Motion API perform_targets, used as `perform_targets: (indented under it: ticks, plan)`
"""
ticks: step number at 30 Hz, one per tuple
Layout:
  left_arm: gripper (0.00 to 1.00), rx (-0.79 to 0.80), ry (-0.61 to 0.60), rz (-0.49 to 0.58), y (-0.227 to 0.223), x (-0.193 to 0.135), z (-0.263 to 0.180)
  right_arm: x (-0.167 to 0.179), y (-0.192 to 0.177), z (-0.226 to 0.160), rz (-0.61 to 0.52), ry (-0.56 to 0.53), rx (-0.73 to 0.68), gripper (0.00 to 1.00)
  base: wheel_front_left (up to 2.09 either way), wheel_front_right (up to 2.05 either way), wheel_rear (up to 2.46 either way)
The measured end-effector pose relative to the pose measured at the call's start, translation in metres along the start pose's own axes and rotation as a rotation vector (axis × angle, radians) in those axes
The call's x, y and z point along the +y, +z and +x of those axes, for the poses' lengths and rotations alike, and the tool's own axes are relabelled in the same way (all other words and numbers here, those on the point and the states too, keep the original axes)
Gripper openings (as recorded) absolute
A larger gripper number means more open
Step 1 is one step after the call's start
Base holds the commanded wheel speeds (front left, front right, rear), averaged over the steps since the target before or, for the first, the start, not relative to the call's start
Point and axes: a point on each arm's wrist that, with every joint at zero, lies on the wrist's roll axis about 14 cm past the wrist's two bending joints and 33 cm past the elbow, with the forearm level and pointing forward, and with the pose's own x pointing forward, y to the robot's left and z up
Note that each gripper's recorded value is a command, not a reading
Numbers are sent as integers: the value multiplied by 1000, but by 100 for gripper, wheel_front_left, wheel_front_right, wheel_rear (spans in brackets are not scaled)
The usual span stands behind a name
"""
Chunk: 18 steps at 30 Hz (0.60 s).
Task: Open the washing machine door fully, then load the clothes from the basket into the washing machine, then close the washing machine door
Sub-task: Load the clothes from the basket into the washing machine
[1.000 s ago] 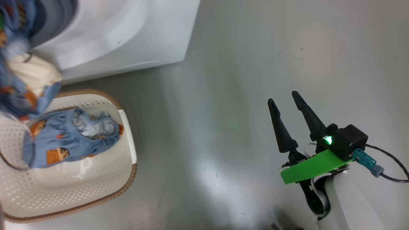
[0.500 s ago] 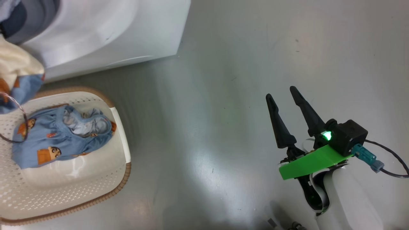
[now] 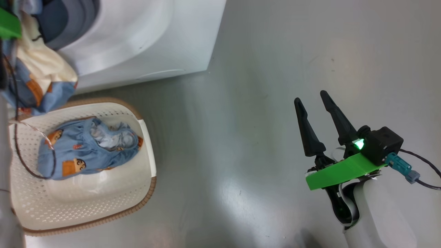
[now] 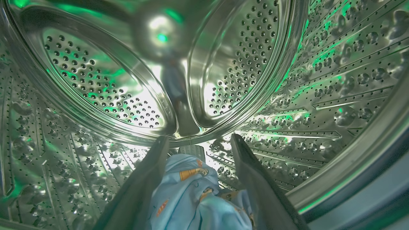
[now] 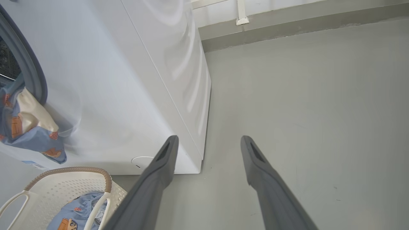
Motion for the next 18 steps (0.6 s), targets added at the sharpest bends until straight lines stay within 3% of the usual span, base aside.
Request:
perform_targets:
  ticks: [18]
  plan:
    - [100,-16,23,-42,7,5,-56,14,29,-2,2,30,-68,100,0,0,0]
